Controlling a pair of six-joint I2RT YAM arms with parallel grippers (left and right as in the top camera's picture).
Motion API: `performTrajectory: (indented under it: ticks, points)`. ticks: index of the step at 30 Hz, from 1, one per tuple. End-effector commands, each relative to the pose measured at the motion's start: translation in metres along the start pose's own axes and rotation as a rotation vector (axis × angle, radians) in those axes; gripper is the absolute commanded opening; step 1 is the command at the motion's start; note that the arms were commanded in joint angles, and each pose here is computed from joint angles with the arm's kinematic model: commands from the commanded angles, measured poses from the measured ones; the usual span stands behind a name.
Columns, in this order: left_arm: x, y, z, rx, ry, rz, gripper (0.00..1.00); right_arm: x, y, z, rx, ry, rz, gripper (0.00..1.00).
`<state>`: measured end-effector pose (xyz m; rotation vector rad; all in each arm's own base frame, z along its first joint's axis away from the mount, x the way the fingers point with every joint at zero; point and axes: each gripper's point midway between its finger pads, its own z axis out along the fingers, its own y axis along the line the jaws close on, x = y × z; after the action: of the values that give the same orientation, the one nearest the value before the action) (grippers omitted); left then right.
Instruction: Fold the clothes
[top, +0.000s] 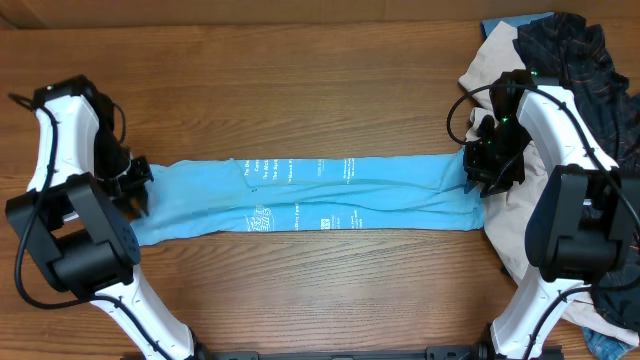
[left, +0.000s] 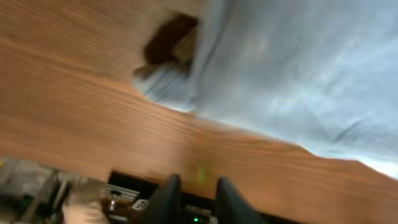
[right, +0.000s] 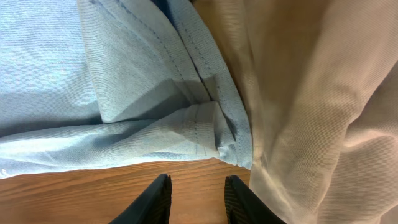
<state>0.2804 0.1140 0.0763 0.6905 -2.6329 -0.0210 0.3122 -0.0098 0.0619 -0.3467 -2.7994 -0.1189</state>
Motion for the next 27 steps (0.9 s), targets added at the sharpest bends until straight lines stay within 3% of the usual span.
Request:
performTrajectory:
  ticks: [1, 3, 6, 11, 14, 17, 23, 27]
  points:
    - [0.001, 0.012, 0.001, -0.065, -0.026, -0.049, 0.27, 0.002, 0.003, -0.001, -0.007, 0.0, -0.004, 0.32]
    - [0.0, 0.012, 0.001, -0.063, -0.033, -0.05, 0.29, 0.002, 0.003, -0.001, -0.007, 0.0, -0.004, 0.32]
    - [-0.005, 0.01, -0.007, -0.049, -0.058, -0.051, 0.12, 0.003, 0.002, -0.001, -0.006, 0.004, -0.004, 0.32]
    - [-0.015, -0.011, -0.035, 0.038, -0.15, -0.027, 0.07, 0.002, 0.003, -0.001, -0.008, 0.002, 0.001, 0.32]
    - [-0.021, -0.041, -0.051, 0.133, -0.225, 0.055, 0.07, 0.001, 0.004, -0.001, -0.017, -0.003, 0.019, 0.34]
    - [-0.026, -0.07, -0.054, 0.168, -0.271, 0.121, 0.08, 0.001, 0.006, -0.001, -0.028, -0.001, 0.019, 0.43]
    - [-0.021, -0.112, -0.033, 0.125, -0.281, 0.241, 0.09, -0.013, 0.007, -0.001, -0.055, -0.055, 0.028, 0.54]
    - [-0.025, -0.12, -0.002, 0.103, -0.28, 0.259, 0.09, -0.015, 0.006, -0.001, -0.056, -0.061, 0.029, 0.54]
